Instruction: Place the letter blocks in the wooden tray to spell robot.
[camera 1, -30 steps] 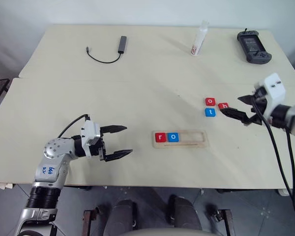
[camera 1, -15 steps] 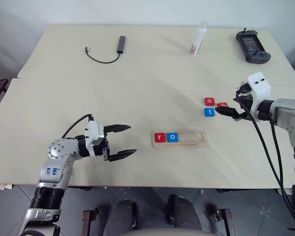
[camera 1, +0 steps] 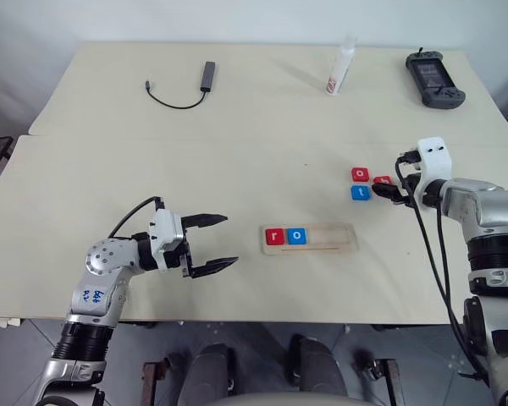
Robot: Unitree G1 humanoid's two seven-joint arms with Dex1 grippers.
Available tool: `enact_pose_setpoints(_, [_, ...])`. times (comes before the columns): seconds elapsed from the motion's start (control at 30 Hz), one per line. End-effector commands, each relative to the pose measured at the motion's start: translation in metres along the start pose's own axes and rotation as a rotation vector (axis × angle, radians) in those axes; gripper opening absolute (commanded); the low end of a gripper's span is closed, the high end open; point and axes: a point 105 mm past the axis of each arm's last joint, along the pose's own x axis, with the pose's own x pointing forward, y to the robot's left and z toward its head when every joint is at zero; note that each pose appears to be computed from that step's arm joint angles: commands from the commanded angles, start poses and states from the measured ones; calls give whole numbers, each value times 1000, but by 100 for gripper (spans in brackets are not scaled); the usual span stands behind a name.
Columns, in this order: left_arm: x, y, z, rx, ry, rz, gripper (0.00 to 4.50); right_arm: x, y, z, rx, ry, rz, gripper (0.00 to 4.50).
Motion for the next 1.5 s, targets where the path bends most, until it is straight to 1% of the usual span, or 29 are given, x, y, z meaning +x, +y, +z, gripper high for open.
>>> enact_pose_setpoints(0.03, [2,-2,11,48,-22,-9,450,-3,-1,11,-14,-39,-7,292])
enact_pose_setpoints(0.17, [6,-3,13,50,-34,-20,450,-8,1,13,-26,-53,-2,152])
enact_pose_setpoints(0.2, [9,-3,14,50,-40,-30,450,-13,-1,14,-40,-60,-13,146])
enact_pose_setpoints(0.33, [14,-1,12,46,-50,-50,450,-33,-1,17,-74,-81,-36,146])
enact_pose_setpoints(0.43, [16,4,8,40,-50,-53,450,-60,4,13,-60,-100,-63,146])
enact_pose_setpoints(0.53, [20,8,7,33,-64,-62,450,-89,19,-5,-2,-90,-82,146])
enact_pose_setpoints(0.63, [23,5,6,22,-75,-104,450,-107,40,-35,54,-55,-105,146])
enact_pose_setpoints(0.67, [24,3,6,17,-76,-120,450,-111,46,-45,78,-46,-119,146])
enact_pose_setpoints(0.77, [26,1,5,13,-76,-148,450,-116,60,-61,135,-55,-145,146])
enact_pose_setpoints(0.9, [30,2,8,21,-80,-168,450,-111,65,-70,173,-86,-188,146])
enact_pose_setpoints(0.97, [31,4,10,28,-81,-166,450,-108,66,-69,175,-89,-175,220])
enact_pose_setpoints(1.0, [30,5,11,32,-81,-164,450,-107,65,-67,165,-92,-166,246])
enact_pose_setpoints(1.07, [30,6,13,37,-81,-160,450,-107,64,-62,146,-99,-148,314])
enact_pose_setpoints(1.1, [29,6,13,40,-79,-158,450,-109,64,-58,108,-95,-93,351])
enact_pose_setpoints(1.2, [25,6,14,42,-71,-145,450,-116,59,-54,-32,-14,47,446])
enact_pose_setpoints(1.27, [22,6,15,43,-65,-136,450,-119,55,-46,-146,1,138,446])
enact_pose_setpoints(1.37, [19,6,15,47,-56,-122,450,-116,55,-29,-313,-41,301,446])
enact_pose_setpoints(1.5, [16,3,16,54,-44,-119,450,-108,51,-30,-545,-2,516,446])
